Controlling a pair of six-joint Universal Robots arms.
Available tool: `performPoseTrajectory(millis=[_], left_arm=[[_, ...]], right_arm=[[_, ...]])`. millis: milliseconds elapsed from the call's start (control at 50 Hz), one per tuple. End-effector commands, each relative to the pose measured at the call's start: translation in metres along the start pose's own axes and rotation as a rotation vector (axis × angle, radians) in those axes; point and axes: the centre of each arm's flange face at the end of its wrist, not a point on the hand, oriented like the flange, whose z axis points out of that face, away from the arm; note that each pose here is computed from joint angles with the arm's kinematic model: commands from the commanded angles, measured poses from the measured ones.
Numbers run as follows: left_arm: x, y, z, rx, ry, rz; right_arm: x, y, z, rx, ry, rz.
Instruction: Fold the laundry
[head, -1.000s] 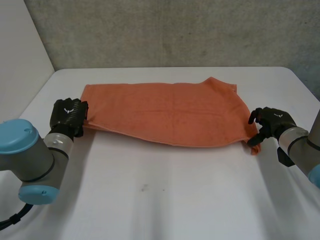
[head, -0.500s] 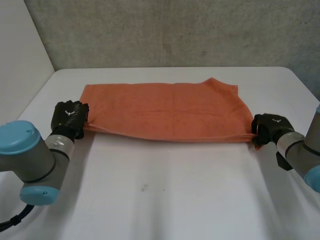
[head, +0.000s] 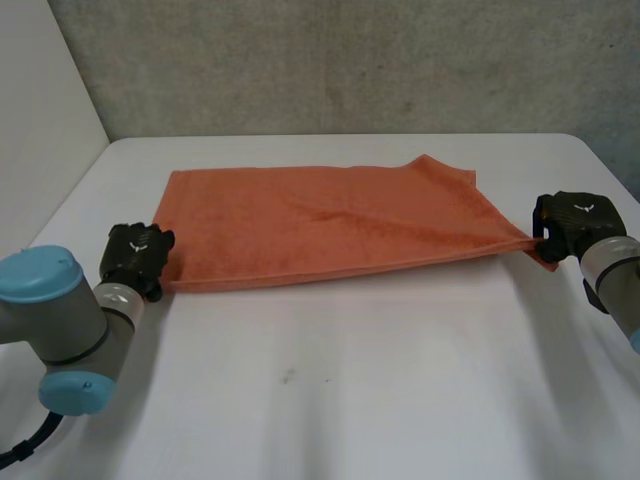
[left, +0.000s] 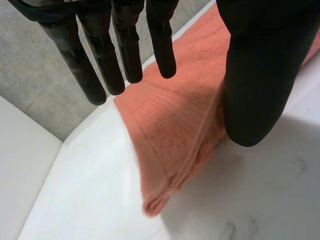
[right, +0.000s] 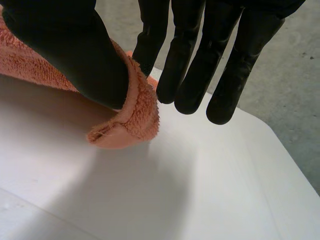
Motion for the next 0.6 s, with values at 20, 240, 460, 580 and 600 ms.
performPoseTrajectory(millis=[20,240,460,580,600], left_arm=[[-0.010,-0.003,-0.006,-0.035,-0.027,-0.005],[-0.037,-0.043,-0.053,-0.008,-0.107,-0.006],[-0.064,-0.061,-0.134,-0.286,-0.033,-0.021],[-0.063,-0.068,-0.145,-0.282,-0.004,-0.024],[-0.063,-0.070,-0.144,-0.266,0.001,-0.023]], right_arm=[[0.003,0.000,0.000,-0.007,0.006,-0.008],[0.000,-0.016,-0.026,-0.056,-0.026,-0.293],[-0.001,-0.027,-0.111,-0.400,-0.236,-0.654],[0.009,-0.036,-0.112,-0.358,-0.214,-0.736],[0.009,-0.036,-0.112,-0.358,-0.214,-0.736]])
